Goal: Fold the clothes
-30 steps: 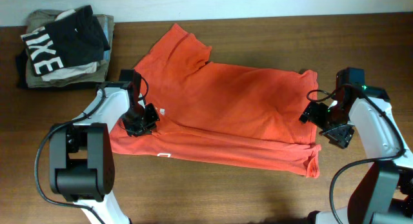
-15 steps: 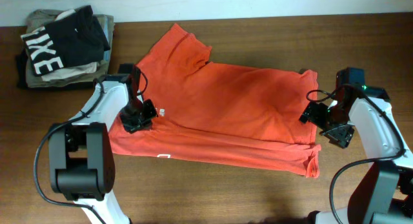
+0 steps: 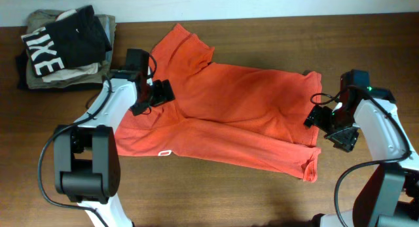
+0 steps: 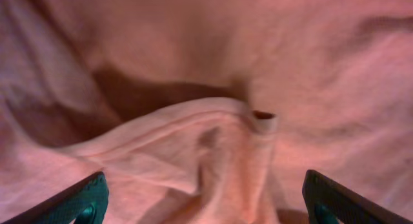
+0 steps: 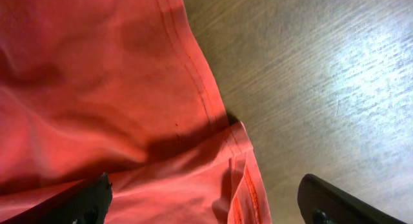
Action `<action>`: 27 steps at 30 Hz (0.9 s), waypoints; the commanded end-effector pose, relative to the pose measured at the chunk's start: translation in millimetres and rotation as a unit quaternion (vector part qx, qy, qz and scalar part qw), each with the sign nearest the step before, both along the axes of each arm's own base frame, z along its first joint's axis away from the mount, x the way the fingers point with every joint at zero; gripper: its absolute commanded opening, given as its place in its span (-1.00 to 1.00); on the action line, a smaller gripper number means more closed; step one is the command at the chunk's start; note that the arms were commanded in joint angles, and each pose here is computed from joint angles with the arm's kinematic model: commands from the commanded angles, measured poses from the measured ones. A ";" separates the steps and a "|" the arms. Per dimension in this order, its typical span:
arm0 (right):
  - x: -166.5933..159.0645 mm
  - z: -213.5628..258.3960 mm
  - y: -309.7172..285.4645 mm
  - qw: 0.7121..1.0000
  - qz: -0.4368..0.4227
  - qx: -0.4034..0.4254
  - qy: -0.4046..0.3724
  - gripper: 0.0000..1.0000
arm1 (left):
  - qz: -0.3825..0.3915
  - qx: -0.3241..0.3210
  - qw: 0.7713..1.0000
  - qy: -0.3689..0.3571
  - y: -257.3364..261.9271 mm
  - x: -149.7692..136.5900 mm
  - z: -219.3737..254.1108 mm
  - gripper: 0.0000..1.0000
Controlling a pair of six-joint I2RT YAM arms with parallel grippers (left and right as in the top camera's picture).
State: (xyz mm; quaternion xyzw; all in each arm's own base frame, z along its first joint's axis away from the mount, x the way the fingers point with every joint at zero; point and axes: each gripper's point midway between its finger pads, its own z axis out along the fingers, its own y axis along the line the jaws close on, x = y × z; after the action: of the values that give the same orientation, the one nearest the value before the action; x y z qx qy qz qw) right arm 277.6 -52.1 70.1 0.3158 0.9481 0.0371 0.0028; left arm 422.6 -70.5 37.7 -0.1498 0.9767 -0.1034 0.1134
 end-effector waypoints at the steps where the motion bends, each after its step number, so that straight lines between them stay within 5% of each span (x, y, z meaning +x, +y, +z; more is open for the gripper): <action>1: -19.1 -17.7 6.5 1.000 -0.004 0.010 0.024 0.48 | 0.022 0.015 0.999 0.044 31.8 -17.4 -1.9 0.98; 5: -18.5 -29.1 6.3 1.000 -0.004 0.008 0.015 0.34 | 0.057 0.040 0.993 0.096 72.5 -41.2 -6.2 0.98; 8: -10.1 -32.9 4.4 1.000 -0.004 0.004 -0.005 0.03 | 0.063 0.062 0.990 0.113 82.3 -50.6 -7.6 0.98; 21: -17.6 -64.8 3.4 1.000 -0.004 0.003 0.027 -0.21 | 0.062 0.062 0.989 0.116 82.2 -52.1 -7.6 0.98; 23: -18.7 -64.8 2.0 1.000 -0.004 -0.001 0.029 -0.21 | 0.062 0.062 0.989 0.116 82.2 -52.0 -7.6 0.98; 27: -36.8 -43.9 -26.5 0.993 0.001 -0.082 0.091 0.28 | 0.062 0.062 0.989 0.116 82.2 -51.8 -7.6 0.98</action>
State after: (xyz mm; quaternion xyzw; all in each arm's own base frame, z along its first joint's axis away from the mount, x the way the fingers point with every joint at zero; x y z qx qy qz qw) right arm 238.0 -63.6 13.4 0.3165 0.9464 -0.0278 -0.0588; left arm 369.1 8.3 28.6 -0.2209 0.9749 -0.0239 0.0106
